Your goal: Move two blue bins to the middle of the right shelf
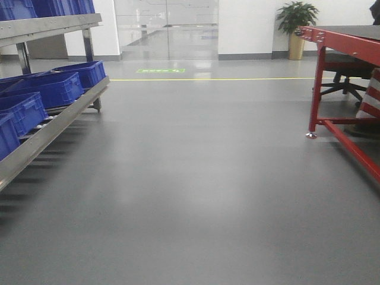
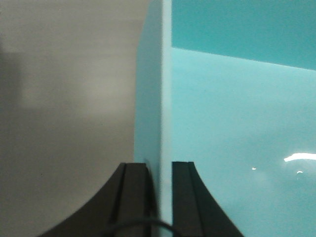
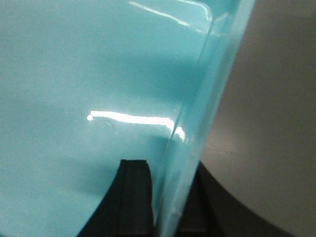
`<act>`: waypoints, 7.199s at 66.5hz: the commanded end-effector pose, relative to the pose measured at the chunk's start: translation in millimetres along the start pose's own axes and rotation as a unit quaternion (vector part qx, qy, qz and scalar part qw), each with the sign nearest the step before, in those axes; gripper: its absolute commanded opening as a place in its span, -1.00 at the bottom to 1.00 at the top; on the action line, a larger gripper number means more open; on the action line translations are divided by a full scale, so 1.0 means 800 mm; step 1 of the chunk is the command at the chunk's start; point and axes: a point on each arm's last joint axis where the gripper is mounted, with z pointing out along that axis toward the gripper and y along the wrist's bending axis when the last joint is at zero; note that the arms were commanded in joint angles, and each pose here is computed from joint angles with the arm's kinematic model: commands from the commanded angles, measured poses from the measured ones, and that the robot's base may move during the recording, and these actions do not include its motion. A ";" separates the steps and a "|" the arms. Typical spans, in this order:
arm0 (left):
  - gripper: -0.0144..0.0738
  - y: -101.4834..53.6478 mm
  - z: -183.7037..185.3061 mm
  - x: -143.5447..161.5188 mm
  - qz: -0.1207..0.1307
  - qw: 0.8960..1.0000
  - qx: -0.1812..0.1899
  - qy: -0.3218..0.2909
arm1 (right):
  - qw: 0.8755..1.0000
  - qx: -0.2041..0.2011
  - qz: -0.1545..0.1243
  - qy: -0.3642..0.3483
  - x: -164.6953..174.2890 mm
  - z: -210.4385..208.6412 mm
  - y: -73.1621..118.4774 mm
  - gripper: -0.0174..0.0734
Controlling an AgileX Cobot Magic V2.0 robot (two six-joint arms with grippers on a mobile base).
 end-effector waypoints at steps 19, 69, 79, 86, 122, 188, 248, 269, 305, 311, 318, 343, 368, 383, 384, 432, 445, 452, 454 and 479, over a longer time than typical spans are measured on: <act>-0.92 -0.003 -0.014 -0.016 -0.007 0.998 0.008 -0.054 | 1.000 0.005 -0.018 -0.011 -0.003 -0.009 -0.003 -0.95; -0.92 -0.003 -0.014 -0.016 -0.007 0.998 0.008 -0.055 | 1.000 0.007 -0.019 -0.001 -0.002 0.008 -0.002 -0.95; -0.92 -0.003 -0.014 -0.016 -0.007 0.998 0.008 -0.055 | 1.000 0.007 -0.019 -0.002 -0.003 0.008 -0.002 -0.95; -0.92 -0.003 -0.014 -0.016 -0.007 0.998 0.008 -0.055 | 1.000 0.007 -0.019 -0.002 -0.003 0.008 -0.002 -0.95; -0.92 -0.003 -0.014 -0.016 -0.007 0.998 0.008 -0.055 | 1.000 0.007 -0.019 -0.002 -0.003 0.008 -0.002 -0.95; -0.92 -0.003 -0.014 -0.016 -0.007 0.998 0.008 -0.055 | 1.000 0.007 -0.019 -0.002 -0.003 0.008 -0.002 -0.95; -0.92 -0.003 -0.014 -0.016 -0.007 0.998 0.008 -0.055 | 1.000 0.006 -0.019 -0.003 -0.003 0.008 -0.002 -0.95; -0.92 -0.003 -0.014 -0.016 -0.007 0.998 0.008 -0.055 | 1.000 0.006 -0.019 -0.003 -0.003 0.008 -0.002 -0.95; -0.92 -0.003 -0.014 -0.016 -0.007 0.998 0.008 -0.055 | 1.000 0.006 -0.019 -0.004 -0.003 0.008 -0.002 -0.95; -0.92 -0.003 -0.014 -0.016 -0.007 0.998 0.008 -0.055 | 1.000 0.006 -0.019 -0.004 -0.003 0.008 -0.002 -0.95; -0.92 -0.003 -0.014 -0.017 -0.007 0.998 0.008 -0.058 | 1.000 0.006 -0.019 -0.005 -0.003 0.008 -0.002 -0.95; -0.92 -0.003 -0.014 -0.017 -0.007 0.998 0.008 -0.058 | 1.000 0.005 -0.019 -0.010 -0.004 0.008 -0.002 -0.95; -0.92 -0.003 -0.014 -0.017 -0.007 0.998 0.008 -0.058 | 1.000 0.005 -0.019 -0.010 -0.004 0.008 -0.002 -0.95; -0.92 -0.003 -0.014 -0.017 -0.007 0.998 0.008 -0.058 | 1.000 0.005 -0.019 -0.010 -0.004 0.008 -0.002 -0.95; -0.92 -0.003 -0.014 -0.017 -0.007 0.998 0.008 -0.058 | 1.000 0.005 -0.019 -0.010 -0.004 0.008 -0.002 -0.95; -0.92 -0.003 -0.014 -0.017 -0.007 0.998 0.008 -0.058 | 1.000 0.005 -0.019 -0.010 -0.004 0.008 -0.002 -0.95; -0.92 -0.004 -0.014 -0.014 -0.011 0.999 0.013 -0.048 | 1.000 0.005 -0.019 -0.012 -0.005 0.008 -0.002 -0.95; -0.92 -0.005 -0.013 -0.004 -0.017 1.000 0.019 -0.001 | 1.000 0.009 -0.021 -0.015 -0.006 0.008 -0.003 -0.95; -0.92 -0.005 -0.013 -0.002 -0.017 1.000 0.018 0.008 | 1.000 0.012 -0.023 -0.017 -0.006 0.008 -0.003 -0.95; -0.92 -0.006 0.013 0.029 -0.026 0.991 0.027 0.126 | 0.999 0.046 -0.011 -0.028 -0.013 0.027 -0.030 -0.95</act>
